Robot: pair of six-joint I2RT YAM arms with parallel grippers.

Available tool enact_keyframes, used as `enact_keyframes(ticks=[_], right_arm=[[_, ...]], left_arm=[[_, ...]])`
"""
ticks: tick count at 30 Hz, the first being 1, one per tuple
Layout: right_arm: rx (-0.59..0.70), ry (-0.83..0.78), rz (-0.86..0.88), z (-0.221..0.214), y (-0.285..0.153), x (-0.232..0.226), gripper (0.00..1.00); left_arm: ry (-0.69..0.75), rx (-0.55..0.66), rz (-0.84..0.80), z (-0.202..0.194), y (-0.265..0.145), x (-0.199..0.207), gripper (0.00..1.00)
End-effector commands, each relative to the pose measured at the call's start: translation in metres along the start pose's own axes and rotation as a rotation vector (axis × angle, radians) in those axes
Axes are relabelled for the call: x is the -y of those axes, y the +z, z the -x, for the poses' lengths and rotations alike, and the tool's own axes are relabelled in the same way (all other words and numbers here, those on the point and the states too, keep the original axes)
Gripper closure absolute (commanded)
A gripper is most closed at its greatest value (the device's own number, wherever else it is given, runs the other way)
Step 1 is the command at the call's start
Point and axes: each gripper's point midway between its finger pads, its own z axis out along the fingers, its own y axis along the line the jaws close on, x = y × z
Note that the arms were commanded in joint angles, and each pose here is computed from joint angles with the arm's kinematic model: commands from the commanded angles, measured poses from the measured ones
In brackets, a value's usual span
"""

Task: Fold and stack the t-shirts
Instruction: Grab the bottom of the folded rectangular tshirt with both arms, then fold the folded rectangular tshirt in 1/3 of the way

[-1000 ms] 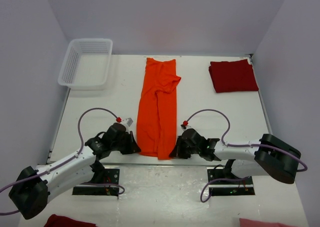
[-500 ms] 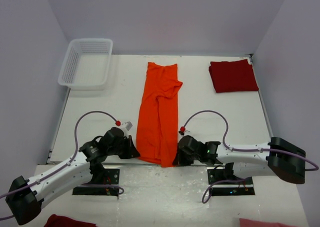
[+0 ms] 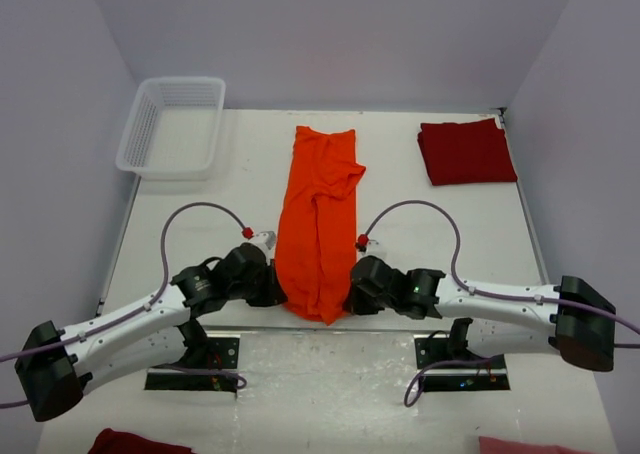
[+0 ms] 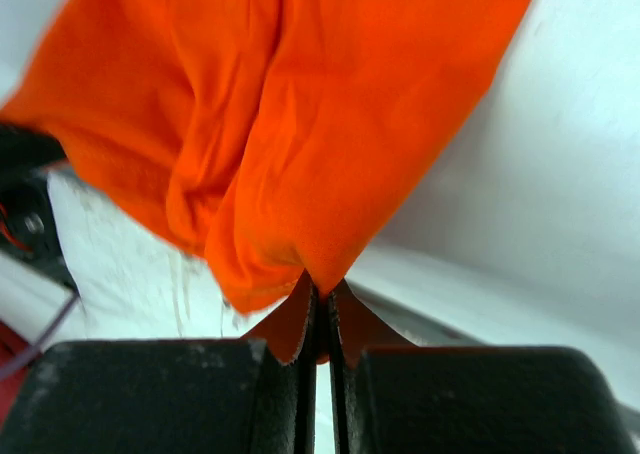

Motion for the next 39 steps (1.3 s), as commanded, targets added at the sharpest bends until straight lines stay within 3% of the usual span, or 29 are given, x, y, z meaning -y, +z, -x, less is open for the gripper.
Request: enact_keyframes(ticks=[1, 7, 15, 22, 39], right_arm=[[0.111, -0.014, -0.065, 0.045, -0.005, 0.006, 1.00], [0.173, -0.048, -0.094, 0.098, -0.009, 0.021, 1.00], [0.145, -0.102, -0.127, 0.152, 0.012, 0.024, 1.00], [0.116, -0.110, -0.135, 0.193, 0.035, 0.028, 1.00], [0.068, -0.098, -0.118, 0.246, 0.057, 0.042, 1.00]], left_arm=[[0.058, 0.130, -0.008, 0.047, -0.001, 0.026, 1.00], [0.082, 0.205, 0.082, 0.107, 0.005, 0.013, 1.00], [0.098, 0.279, 0.128, 0.188, 0.005, 0.008, 1.00], [0.119, 0.263, 0.115, 0.221, 0.027, 0.017, 1.00], [0.075, 0.245, 0.180, 0.260, 0.073, -0.015, 1.00]])
